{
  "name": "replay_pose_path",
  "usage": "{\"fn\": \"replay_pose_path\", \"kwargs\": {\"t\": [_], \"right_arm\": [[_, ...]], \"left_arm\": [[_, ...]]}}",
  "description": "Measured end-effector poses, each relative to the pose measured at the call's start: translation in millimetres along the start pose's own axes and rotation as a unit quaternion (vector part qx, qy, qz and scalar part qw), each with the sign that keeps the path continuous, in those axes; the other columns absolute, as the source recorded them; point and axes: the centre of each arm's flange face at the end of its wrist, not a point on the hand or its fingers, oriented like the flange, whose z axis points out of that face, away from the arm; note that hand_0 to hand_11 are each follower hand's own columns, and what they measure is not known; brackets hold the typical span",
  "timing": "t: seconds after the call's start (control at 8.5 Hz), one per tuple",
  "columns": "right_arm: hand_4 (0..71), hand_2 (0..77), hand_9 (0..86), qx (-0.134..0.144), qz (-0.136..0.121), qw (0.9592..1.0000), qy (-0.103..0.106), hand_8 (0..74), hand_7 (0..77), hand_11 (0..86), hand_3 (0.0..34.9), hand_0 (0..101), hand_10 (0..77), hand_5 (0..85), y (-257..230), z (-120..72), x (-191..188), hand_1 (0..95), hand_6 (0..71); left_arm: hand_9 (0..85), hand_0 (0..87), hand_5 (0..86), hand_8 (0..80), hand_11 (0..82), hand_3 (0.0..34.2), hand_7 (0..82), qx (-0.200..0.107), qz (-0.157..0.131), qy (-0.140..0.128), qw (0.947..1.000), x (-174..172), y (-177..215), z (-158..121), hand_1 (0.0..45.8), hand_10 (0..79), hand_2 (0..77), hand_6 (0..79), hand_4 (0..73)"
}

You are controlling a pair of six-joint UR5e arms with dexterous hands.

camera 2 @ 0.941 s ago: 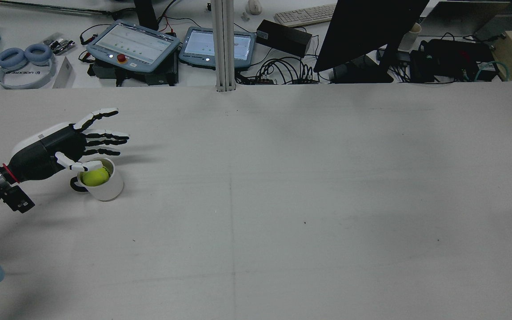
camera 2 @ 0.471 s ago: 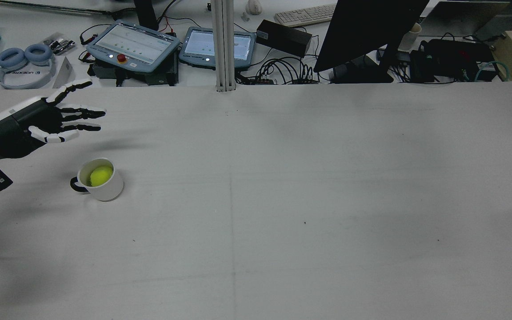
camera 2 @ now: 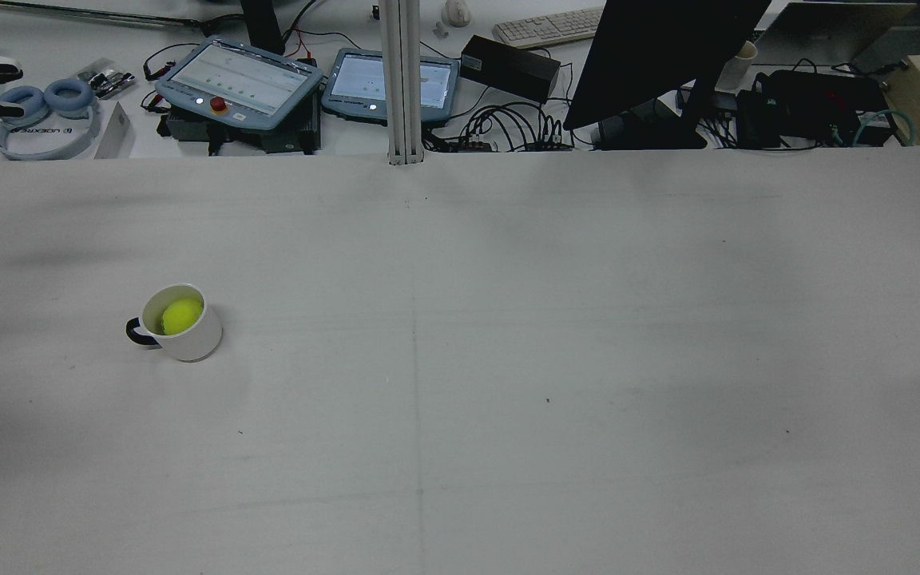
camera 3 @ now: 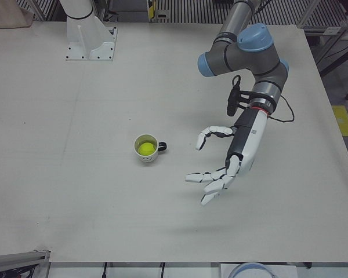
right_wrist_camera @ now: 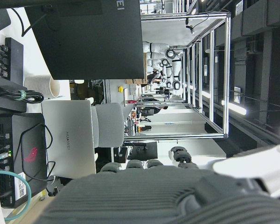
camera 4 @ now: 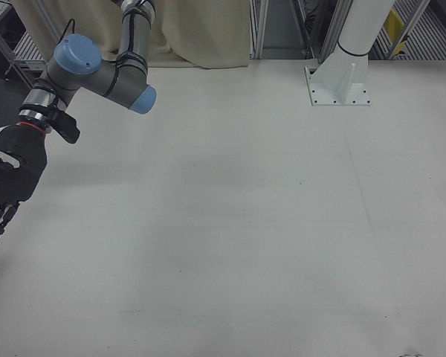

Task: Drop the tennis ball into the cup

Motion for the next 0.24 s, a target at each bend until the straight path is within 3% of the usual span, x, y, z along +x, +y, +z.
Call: {"fn": "replay_pose_path", "kwargs": {"t": [0.12, 0.24], "right_arm": [[0.0, 0.5, 0.0, 0.000, 0.000, 1.0000, 0.000, 0.0, 0.5, 0.5, 0.0, 0, 0.0, 0.0, -0.1, 0.0, 0.0, 0.5, 0.0], [0.0, 0.5, 0.0, 0.000, 0.000, 1.0000, 0.000, 0.0, 0.5, 0.5, 0.0, 0, 0.0, 0.0, -0.1, 0.0, 0.0, 0.5, 0.0]], "left_arm": [[8.7, 71.6, 19.1, 22.4, 20.7, 30.2, 17.4, 0.017, 0.008, 0.015, 0.9997, 26.6, -9.8, -5.2, 24.0, 11.4, 44.7, 41.5, 0.5], [8.7, 71.6, 18.0, 19.1, 21.8, 28.8, 21.3, 0.030, 0.012, 0.023, 0.9992, 41.8, -17.5, -10.2, 23.5, 13.1, 42.0, 27.8, 5.5]]}}
